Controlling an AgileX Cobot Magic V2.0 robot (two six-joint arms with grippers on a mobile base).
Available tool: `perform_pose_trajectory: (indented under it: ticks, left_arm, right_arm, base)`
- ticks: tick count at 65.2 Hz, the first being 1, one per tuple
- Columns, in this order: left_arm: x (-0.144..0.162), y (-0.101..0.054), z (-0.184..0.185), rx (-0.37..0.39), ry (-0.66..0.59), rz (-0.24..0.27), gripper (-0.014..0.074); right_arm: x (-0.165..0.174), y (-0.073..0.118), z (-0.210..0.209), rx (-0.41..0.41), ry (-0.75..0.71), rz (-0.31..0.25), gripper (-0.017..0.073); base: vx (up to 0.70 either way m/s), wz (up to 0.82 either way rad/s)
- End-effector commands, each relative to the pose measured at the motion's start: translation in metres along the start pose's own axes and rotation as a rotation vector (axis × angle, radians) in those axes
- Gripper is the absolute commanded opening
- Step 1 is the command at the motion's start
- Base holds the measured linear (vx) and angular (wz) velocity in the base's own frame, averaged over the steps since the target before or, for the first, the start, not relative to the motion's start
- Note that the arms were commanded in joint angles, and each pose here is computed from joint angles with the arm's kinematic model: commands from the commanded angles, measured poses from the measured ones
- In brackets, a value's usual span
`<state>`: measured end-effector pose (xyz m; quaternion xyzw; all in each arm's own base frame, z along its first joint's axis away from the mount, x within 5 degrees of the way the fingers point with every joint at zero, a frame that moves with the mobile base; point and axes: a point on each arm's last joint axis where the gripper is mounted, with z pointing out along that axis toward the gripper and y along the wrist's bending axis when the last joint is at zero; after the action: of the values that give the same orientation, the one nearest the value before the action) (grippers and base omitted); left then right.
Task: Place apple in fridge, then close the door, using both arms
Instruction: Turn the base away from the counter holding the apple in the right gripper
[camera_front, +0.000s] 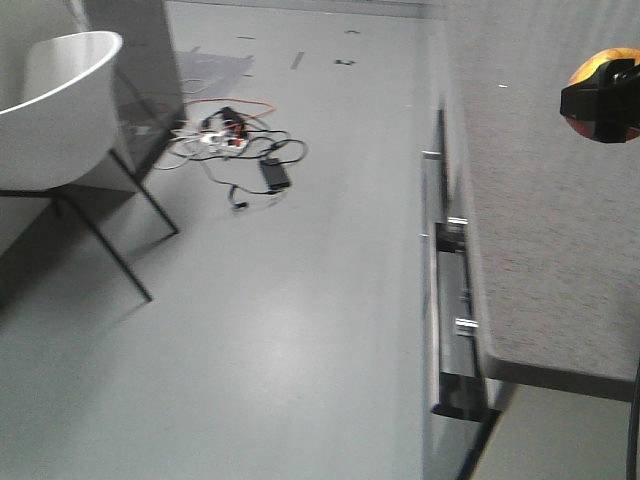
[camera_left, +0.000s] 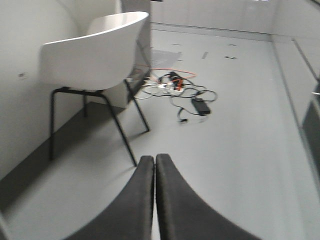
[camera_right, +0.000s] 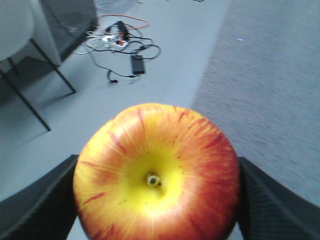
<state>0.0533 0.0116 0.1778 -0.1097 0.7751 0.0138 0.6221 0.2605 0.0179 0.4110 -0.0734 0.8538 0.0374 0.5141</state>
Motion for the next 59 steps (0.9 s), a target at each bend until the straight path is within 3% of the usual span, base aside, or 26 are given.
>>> perform_pose_trajectory:
  ticks: [1,59]
  left_arm:
    - [-0.001,-0.0019,0.0003,0.029,-0.059,-0.001,-0.0008]
    - [-0.001,-0.0019,0.0003,0.029,-0.059,-0.001,-0.0008]
  right_arm:
    - [-0.0182,-0.002,-0.0165,0.026,-0.133,-0.002,0.0168]
    - [-0.0174,-0.0019,-0.0164,0.024,-0.124,-0.002,0.0168]
  base:
    - [-0.04,0.57]
    - [-0.05,0.53]
